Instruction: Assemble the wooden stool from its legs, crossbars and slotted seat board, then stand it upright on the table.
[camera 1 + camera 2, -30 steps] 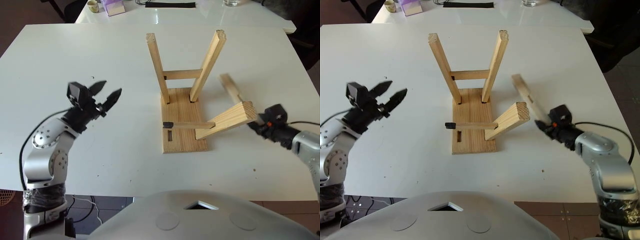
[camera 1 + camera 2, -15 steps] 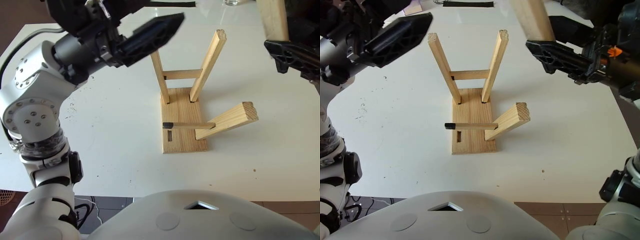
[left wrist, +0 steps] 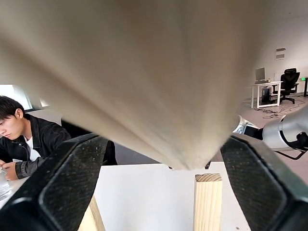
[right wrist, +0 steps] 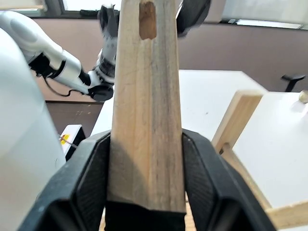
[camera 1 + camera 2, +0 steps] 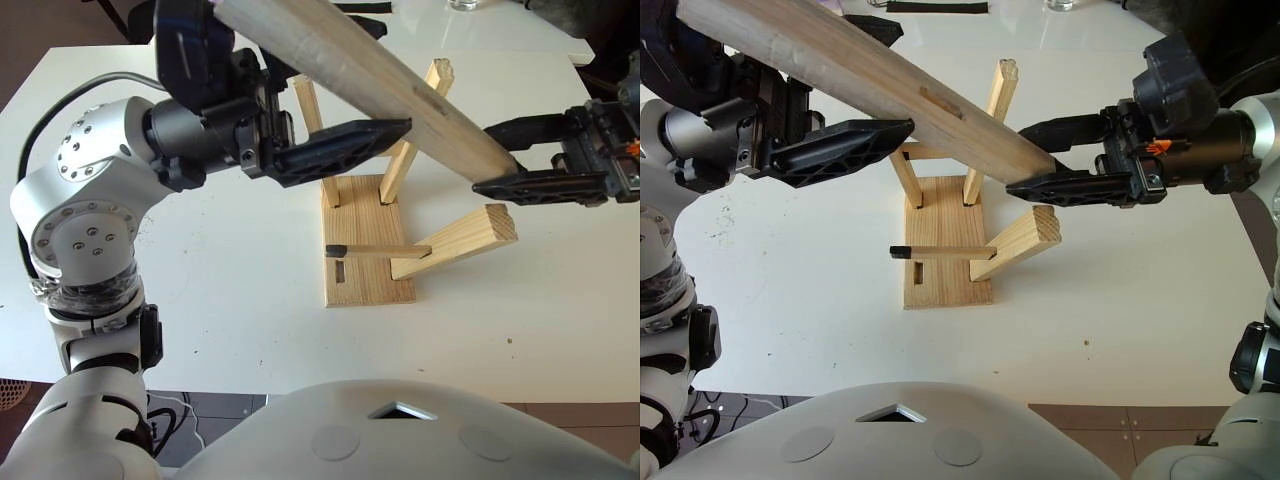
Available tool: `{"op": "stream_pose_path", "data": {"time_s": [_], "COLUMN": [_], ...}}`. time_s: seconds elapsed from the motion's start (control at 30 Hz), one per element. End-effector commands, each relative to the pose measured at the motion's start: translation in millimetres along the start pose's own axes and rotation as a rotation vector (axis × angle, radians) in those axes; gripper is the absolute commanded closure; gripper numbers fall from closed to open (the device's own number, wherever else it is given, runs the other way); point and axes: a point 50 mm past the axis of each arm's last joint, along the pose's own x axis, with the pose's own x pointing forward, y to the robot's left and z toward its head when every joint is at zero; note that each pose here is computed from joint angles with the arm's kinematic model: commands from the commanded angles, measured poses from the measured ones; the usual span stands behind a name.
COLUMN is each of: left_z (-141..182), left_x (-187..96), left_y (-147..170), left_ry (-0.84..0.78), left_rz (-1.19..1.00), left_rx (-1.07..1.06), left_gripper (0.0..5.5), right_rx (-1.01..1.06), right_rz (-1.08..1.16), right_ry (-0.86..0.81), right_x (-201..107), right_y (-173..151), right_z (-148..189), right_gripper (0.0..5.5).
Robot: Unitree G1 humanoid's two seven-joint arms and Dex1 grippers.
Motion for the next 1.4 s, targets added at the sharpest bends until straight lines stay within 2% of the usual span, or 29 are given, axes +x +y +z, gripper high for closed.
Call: {"op": "stream_pose_path", "data": {"time_s": [0.03,0.1,0.33,0.47,0.77,0.8,0.93,1.03,1.13,1.3,1.4], "left_z": [3.1,2.7,-0.1,0.5,0.1,0.3,7.2,16.1,22.0,39.8,40.3], "left_x": [-0.4,0.6,6.3,8.6,4.3,4.1,1.4,-2.9,-15.3,-61.0,-82.5], "left_y": [-3.4,-4.0,-7.2,-8.3,-0.9,1.0,8.3,15.2,19.7,24.4,17.4], "left_ry": [-0.034,-0.046,-0.067,-0.072,-0.091,-0.099,-0.149,-0.161,-0.088,0.121,0.226], "left_rz": [-0.039,-0.050,-0.080,-0.106,-0.091,-0.080,-0.036,-0.003,0.044,0.166,0.200], "left_rx": [-0.014,-0.029,-0.049,-0.053,-0.062,-0.062,-0.040,0.006,0.084,0.223,0.219], "left_gripper": [1.59,1.74,2.95,3.45,3.45,3.45,3.45,3.45,3.45,3.45,3.45], "right_rx": [-0.038,-0.045,-0.067,-0.077,-0.105,-0.111,-0.128,-0.144,-0.139,-0.103,-0.075], "right_rz": [0.022,0.039,0.074,0.082,0.019,-0.004,-0.048,-0.099,-0.203,-0.390,-0.471], "right_ry": [0.003,-0.011,-0.017,-0.012,-0.004,0.004,0.055,0.102,0.093,0.069,0.069], "right_x": [1.6,4.4,15.1,18.8,19.5,19.8,21.8,13.5,-5.5,-42.7,-56.5], "right_y": [-1.1,-0.2,-2.7,-4.6,-10.5,-12.8,-17.9,-20.5,-23.9,-14.3,-2.2], "right_z": [7.0,9.9,13.9,14.6,13.4,12.3,2.7,-7.1,-11.0,-20.3,-29.9], "right_gripper": [3.45,3.45,3.45,3.45,3.45,3.08,2.54,2.50,2.50,2.50,2.50]}}
